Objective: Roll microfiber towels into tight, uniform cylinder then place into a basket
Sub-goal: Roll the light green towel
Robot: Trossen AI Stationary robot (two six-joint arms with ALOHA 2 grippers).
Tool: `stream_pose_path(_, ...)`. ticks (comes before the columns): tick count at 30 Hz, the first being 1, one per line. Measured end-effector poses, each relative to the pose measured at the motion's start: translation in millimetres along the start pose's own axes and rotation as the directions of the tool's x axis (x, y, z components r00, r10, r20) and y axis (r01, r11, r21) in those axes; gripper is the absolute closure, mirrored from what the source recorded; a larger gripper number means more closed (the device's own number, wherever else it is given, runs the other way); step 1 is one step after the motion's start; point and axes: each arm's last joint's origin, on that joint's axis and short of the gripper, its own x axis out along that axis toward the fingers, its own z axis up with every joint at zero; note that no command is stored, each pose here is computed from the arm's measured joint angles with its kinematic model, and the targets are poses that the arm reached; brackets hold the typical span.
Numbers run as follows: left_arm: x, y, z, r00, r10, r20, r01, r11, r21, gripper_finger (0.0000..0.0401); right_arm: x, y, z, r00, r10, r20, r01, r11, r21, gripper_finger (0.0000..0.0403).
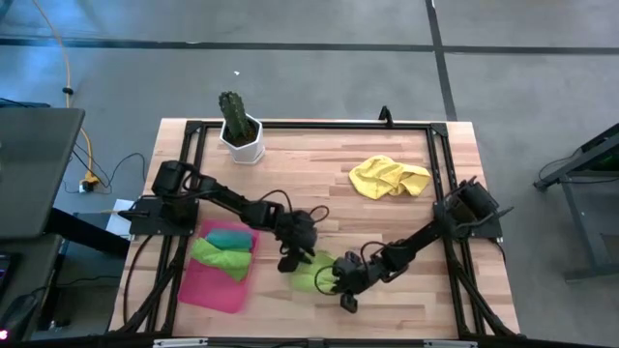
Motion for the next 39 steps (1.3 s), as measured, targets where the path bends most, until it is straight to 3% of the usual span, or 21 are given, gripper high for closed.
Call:
stream_pose_path(5,4,-12,-1,1.0,-0.024,-0.01,0.026,0.984,0.175,0.0283,1,-8,8,0.999,0.034,-0.041,-0.028,0.992,0.124,0.0397)
stream_pose_path(9,5,-29,0,1.0,-0.013,-0.018,0.018,0.946,0.325,0.0288,-2,-14,17,0.996,0.055,-0.064,-0.042,0.981,0.188,0.0396)
stream_pose_path(13,-7,-49,7,0.981,0.195,0.019,-0.181,0.865,0.469,0.029,-10,-15,21,0.996,0.05,-0.076,-0.029,0.966,0.258,0.0396)
stream_pose_path(17,-27,-65,19,0.925,0.364,0.108,-0.369,0.794,0.483,0.029,-24,-9,18,0.999,-0.026,-0.043,0.037,0.957,0.288,0.0396)
stream_pose_path(19,-35,-74,23,0.927,0.352,0.129,-0.371,0.814,0.447,0.029,-33,-6,15,0.997,-0.068,-0.041,0.078,0.949,0.307,0.0396)
stream_pose_path(22,-39,-83,22,0.955,0.276,0.105,-0.296,0.88,0.371,0.029,-43,-5,10,0.989,-0.132,-0.063,0.146,0.925,0.35,0.0396)
stream_pose_path(24,-35,-85,23,0.963,0.242,0.118,-0.268,0.898,0.348,0.029,-46,-6,7,0.983,-0.162,-0.088,0.184,0.906,0.381,0.0396)
stream_pose_path(32,1,-68,9,0.956,0.273,0.104,-0.292,0.894,0.34,0.0289,-46,-7,7,0.981,-0.172,-0.089,0.194,0.887,0.42,0.0396)
stream_pose_path(39,12,-51,5,0.941,0.325,0.093,-0.337,0.887,0.317,0.0255,-45,-6,7,0.982,-0.17,-0.085,0.19,0.888,0.419,0.0396)
